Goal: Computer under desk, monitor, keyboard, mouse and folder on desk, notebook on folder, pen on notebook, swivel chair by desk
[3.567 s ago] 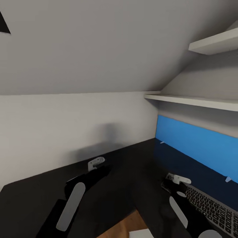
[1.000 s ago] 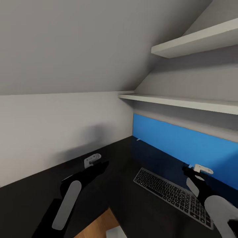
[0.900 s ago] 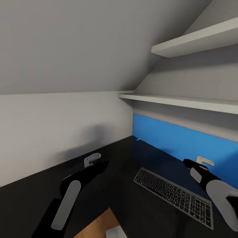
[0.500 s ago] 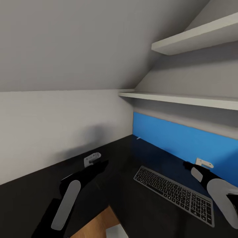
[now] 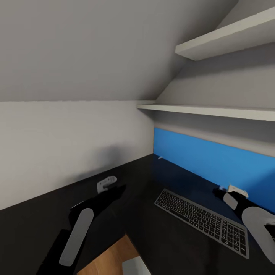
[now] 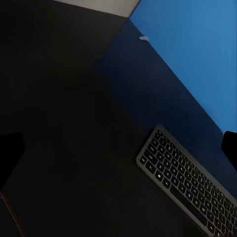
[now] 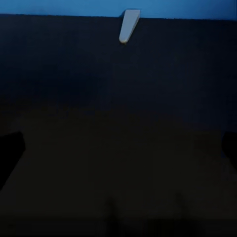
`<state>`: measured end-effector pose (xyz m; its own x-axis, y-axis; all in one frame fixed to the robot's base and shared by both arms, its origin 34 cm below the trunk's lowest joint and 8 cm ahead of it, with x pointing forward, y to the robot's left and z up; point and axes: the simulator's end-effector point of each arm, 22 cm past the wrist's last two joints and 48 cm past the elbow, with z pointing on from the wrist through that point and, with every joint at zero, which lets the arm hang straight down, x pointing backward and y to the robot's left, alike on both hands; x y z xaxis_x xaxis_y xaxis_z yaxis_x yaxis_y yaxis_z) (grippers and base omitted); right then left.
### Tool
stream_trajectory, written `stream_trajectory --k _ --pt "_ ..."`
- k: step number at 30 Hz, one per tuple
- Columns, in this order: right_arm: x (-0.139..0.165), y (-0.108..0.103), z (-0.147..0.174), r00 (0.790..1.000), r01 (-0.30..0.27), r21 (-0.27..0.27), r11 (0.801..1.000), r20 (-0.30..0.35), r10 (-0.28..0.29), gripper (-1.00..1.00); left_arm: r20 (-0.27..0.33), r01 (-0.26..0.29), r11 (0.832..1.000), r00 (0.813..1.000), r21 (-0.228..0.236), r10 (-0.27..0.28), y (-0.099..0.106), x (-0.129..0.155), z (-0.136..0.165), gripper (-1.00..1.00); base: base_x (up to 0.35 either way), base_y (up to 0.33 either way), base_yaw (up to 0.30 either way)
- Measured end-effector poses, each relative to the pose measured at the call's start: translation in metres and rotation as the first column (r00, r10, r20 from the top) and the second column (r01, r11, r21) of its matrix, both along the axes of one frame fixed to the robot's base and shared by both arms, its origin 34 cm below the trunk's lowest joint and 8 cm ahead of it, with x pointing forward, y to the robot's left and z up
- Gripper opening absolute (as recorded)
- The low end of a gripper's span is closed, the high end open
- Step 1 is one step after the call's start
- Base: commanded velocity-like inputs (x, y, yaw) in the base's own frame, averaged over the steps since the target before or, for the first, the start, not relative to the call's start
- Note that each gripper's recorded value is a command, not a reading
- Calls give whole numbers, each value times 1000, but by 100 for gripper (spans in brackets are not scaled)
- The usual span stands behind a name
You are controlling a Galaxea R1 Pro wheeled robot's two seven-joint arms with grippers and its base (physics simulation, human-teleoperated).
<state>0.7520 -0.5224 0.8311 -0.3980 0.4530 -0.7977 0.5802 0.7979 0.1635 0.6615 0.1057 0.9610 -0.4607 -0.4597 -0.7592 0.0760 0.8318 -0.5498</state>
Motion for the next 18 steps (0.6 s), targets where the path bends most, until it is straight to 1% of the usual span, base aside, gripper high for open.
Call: stream_trajectory --k 4,9,18 --pt "-5 0 -13 1000 6 35 999 -21 -5 100 0 1 1000 1000 0 -1 0 0 -7 100 0 0 0" --pt "-8 -3 -23 1000 19 60 998 -24 -18 100 0 2 1000 1000 0 -2 -1 -1 -16 100 0 0 0" --pt "-10 -5 -39 999 22 63 998 -24 -20 100 1 2 1000 1000 0 -2 -1 -3 -32 100 0 0 0"
